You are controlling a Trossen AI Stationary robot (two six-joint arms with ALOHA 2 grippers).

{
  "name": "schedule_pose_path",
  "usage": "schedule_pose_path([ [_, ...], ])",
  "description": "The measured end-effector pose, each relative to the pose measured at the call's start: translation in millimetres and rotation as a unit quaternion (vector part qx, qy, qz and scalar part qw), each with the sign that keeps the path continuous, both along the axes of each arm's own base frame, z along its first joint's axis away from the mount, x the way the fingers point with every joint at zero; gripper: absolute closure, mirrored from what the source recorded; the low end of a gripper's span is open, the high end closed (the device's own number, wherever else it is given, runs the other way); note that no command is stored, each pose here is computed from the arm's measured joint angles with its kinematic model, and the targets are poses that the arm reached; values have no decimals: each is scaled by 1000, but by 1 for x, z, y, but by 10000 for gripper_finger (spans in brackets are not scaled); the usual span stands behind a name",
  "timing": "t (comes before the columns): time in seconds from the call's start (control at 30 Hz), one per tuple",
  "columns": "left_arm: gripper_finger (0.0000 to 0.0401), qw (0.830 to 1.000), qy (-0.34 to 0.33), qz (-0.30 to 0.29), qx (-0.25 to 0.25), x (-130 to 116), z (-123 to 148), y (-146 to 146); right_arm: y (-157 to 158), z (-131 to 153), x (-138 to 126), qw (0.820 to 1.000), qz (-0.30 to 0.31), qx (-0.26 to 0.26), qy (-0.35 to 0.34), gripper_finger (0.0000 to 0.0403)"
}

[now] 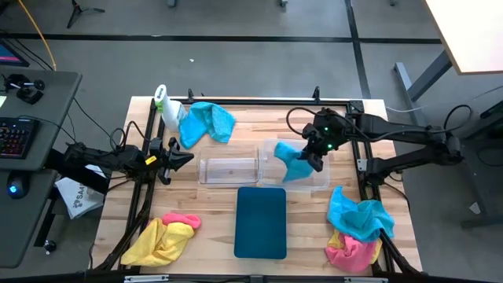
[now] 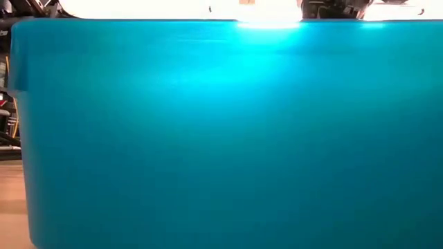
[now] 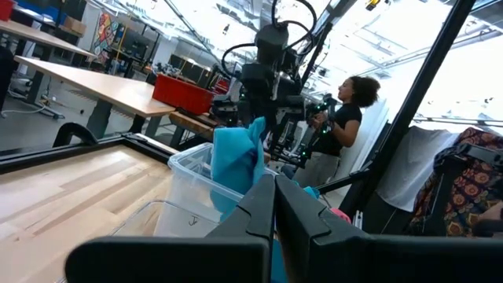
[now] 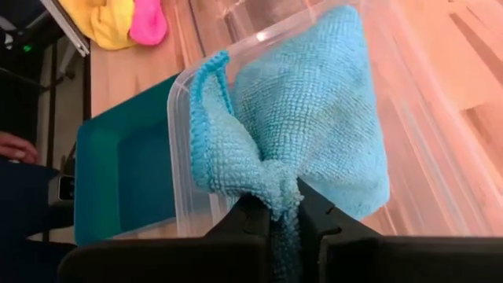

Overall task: Sort microfiber towel by color & place in baskets
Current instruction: Put the top right blue microfiber towel into the white bin, then put the top blue microfiber towel into the white bin

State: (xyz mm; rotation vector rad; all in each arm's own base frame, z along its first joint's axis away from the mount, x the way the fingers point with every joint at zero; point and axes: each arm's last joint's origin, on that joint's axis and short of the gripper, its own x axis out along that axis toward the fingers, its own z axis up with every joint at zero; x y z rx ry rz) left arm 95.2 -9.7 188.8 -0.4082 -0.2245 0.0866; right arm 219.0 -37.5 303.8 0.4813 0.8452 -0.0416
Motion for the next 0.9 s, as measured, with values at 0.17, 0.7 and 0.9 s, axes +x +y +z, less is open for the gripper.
schedule_pose_path([
  [0.17,401,1000,0,0,0,0,0,0,-1,-6,6,1000,-14,13,13,368],
  [0.7,401,1000,0,0,0,0,0,0,-1,30,3,999,29,-29,-11,140],
  [0.9,401,1000,0,0,0,0,0,0,-5,39,8,997,-8,-68,-42,115],
])
